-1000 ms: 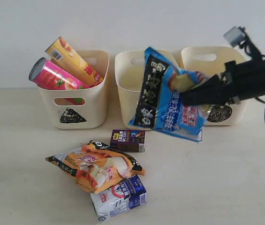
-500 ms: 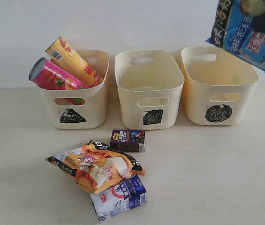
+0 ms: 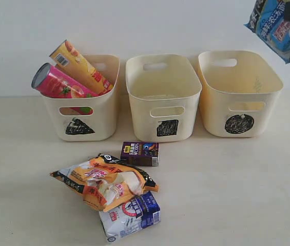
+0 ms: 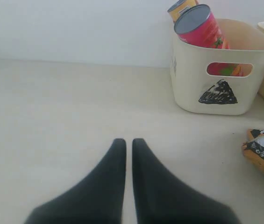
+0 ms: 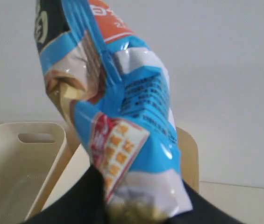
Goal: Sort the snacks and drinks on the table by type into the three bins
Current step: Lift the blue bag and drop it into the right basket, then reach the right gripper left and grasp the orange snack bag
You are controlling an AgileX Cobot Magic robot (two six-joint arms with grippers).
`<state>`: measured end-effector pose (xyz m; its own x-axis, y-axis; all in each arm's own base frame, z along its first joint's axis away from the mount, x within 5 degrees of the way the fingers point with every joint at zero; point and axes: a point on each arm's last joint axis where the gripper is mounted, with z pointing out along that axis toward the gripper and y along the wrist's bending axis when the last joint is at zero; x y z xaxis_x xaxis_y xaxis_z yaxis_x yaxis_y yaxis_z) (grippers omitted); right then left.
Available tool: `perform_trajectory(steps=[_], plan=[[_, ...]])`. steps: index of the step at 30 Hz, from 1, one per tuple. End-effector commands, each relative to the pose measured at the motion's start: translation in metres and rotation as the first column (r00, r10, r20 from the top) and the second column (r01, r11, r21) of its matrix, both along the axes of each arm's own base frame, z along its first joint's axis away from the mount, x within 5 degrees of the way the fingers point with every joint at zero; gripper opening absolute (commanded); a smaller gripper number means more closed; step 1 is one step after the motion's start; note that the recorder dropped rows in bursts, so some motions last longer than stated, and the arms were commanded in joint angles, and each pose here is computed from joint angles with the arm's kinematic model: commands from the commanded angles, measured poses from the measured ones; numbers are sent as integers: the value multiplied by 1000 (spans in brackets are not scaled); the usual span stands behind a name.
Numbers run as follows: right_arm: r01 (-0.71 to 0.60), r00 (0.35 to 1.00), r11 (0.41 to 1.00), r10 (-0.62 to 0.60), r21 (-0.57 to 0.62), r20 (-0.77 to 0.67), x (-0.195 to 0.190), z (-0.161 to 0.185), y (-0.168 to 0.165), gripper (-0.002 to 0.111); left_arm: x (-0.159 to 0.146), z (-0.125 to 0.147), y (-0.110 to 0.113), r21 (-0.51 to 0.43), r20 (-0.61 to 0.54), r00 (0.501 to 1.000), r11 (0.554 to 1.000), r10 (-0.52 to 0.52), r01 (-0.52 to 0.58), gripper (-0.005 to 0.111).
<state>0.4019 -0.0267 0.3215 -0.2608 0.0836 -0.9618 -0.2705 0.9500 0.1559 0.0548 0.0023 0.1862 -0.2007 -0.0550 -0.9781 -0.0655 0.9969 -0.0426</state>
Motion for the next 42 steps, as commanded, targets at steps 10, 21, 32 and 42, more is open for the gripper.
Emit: perform_trajectory(steps=[10, 21, 32, 42], plan=[[44, 994, 998, -48, -40, -102, 63, -56, 30, 1, 0, 1, 0, 3, 9, 1000, 1000, 2, -2, 4], [126, 981, 990, -135, -69, -140, 69, -72, 22, 95, 0, 1, 0, 3, 9, 1000, 1000, 2, -2, 4], [205, 979, 975, -205, -86, 3, 49, -6, 16, 52, 0, 1, 0, 3, 9, 1000, 1000, 2, -2, 4], [45, 997, 996, -41, -78, 60, 14, 31, 32, 1, 0, 1, 0, 3, 9, 1000, 1000, 2, -2, 4]])
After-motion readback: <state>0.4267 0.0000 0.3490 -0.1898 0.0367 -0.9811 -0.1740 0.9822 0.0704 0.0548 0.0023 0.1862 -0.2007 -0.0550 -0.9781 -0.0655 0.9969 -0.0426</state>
